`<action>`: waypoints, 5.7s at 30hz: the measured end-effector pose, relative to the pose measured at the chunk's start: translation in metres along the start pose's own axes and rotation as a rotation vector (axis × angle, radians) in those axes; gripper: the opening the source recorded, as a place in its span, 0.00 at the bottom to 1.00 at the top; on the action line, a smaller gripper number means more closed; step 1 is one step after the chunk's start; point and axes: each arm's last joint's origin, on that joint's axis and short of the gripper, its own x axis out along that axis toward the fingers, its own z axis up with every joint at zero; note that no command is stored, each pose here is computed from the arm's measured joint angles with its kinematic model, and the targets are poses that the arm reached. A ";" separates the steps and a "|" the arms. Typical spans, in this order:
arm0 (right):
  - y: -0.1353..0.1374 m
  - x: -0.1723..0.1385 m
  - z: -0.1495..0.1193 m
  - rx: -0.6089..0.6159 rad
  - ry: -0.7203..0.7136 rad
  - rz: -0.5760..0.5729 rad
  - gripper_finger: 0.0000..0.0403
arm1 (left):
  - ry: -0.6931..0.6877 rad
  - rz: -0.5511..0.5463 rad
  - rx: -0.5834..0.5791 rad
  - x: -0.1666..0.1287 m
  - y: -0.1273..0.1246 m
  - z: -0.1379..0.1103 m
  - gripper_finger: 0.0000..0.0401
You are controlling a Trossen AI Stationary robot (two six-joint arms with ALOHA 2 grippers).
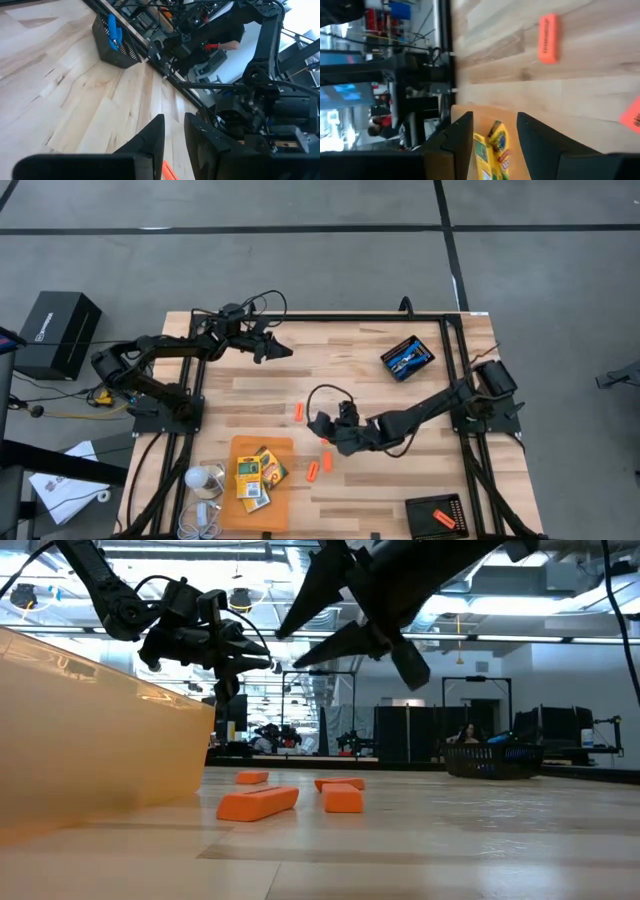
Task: Pick & Place School Supplies
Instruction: Put the orange eraser into the bottom black bin
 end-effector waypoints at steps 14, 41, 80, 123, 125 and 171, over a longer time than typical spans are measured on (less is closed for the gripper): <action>-0.016 -0.003 0.001 0.112 0.014 -0.163 0.37 | -0.005 0.009 0.061 0.000 0.000 0.000 0.17; -0.052 0.022 -0.006 0.062 0.046 -0.300 0.37 | 0.010 0.016 0.043 0.000 0.001 -0.002 0.17; -0.057 0.025 0.000 0.062 0.069 -0.387 0.37 | 0.028 0.020 0.039 0.000 0.002 -0.004 0.17; -0.018 -0.011 0.005 -0.107 0.107 -0.261 0.03 | 0.029 0.032 0.006 -0.010 0.010 -0.002 0.01; -0.008 -0.026 0.003 -0.142 0.138 -0.229 0.03 | 0.029 0.031 0.007 -0.010 0.010 -0.002 0.01; -0.110 -0.254 -0.125 -0.579 0.787 -0.764 0.04 | 0.031 0.031 0.008 -0.010 0.010 -0.002 0.01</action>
